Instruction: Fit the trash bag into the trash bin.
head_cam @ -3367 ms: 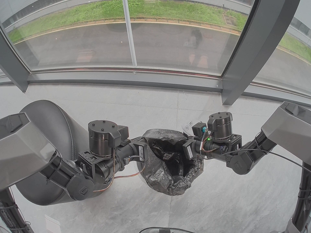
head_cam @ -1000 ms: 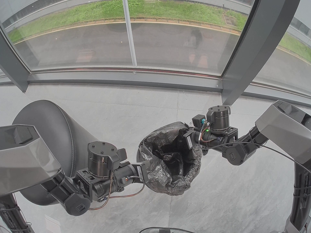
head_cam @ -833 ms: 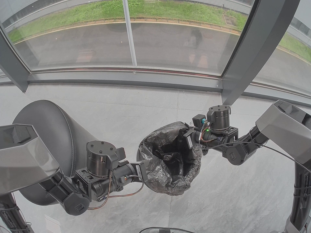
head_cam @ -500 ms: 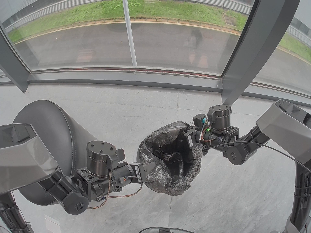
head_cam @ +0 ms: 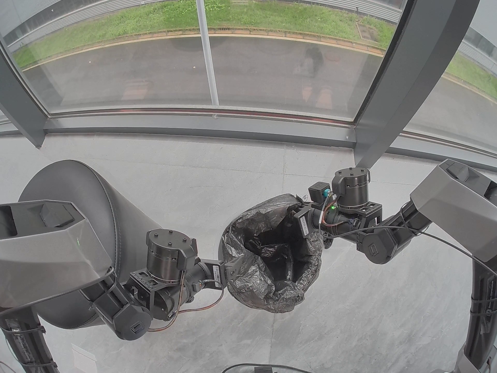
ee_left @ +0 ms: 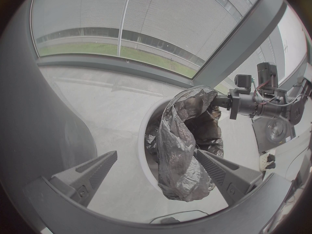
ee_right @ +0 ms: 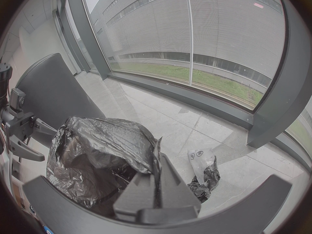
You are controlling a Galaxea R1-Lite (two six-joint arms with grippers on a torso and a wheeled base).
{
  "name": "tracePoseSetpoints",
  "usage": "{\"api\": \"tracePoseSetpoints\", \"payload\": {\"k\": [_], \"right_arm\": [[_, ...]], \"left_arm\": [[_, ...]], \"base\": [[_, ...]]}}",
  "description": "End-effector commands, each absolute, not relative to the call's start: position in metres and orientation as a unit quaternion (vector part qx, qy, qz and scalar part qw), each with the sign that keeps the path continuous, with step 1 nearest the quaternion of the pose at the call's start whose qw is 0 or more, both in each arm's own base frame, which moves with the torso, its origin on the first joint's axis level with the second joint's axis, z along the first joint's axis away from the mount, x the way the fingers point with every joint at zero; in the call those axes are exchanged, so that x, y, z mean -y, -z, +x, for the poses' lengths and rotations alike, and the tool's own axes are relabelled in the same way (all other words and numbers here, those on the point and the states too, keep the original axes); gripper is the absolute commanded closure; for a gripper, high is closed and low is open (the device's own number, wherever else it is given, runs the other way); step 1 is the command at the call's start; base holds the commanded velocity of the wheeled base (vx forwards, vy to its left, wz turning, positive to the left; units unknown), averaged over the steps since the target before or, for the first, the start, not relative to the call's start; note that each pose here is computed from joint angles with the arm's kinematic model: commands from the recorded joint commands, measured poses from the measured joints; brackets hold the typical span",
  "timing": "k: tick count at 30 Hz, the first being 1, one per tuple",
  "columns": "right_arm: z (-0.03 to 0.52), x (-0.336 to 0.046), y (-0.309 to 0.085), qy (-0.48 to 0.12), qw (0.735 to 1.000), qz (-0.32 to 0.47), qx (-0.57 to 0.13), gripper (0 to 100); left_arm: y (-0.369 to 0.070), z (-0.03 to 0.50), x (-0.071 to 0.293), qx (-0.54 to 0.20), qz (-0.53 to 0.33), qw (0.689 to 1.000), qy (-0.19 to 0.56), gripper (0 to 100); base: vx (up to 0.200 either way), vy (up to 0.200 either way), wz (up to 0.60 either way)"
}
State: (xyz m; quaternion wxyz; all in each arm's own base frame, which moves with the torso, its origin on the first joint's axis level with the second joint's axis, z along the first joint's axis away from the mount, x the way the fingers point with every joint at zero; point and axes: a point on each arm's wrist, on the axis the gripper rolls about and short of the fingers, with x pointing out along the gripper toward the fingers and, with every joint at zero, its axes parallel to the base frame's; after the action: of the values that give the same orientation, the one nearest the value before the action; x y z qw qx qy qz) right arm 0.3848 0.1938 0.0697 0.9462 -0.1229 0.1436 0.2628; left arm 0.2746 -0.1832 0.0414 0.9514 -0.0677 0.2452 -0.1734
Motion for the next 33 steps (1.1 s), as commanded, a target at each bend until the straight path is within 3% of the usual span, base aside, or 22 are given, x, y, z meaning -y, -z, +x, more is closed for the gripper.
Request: {"api": "tracePoseSetpoints", "payload": {"k": [1, 33], "right_arm": [[0.385, -0.194, -0.068, -0.263, 0.946, -0.123, -0.145, 100], [0.385, -0.194, -0.062, -0.262, 0.948, -0.120, -0.135, 100]], "left_arm": [[-0.029, 0.282, 0.184, -0.247, -0.046, 0.954, 0.162, 0], [-0.025, 0.300, 0.189, -0.155, 0.112, 0.980, 0.049, 0]], "base": [[0.000, 0.000, 0.00], [0.000, 0.000, 0.00]]}}
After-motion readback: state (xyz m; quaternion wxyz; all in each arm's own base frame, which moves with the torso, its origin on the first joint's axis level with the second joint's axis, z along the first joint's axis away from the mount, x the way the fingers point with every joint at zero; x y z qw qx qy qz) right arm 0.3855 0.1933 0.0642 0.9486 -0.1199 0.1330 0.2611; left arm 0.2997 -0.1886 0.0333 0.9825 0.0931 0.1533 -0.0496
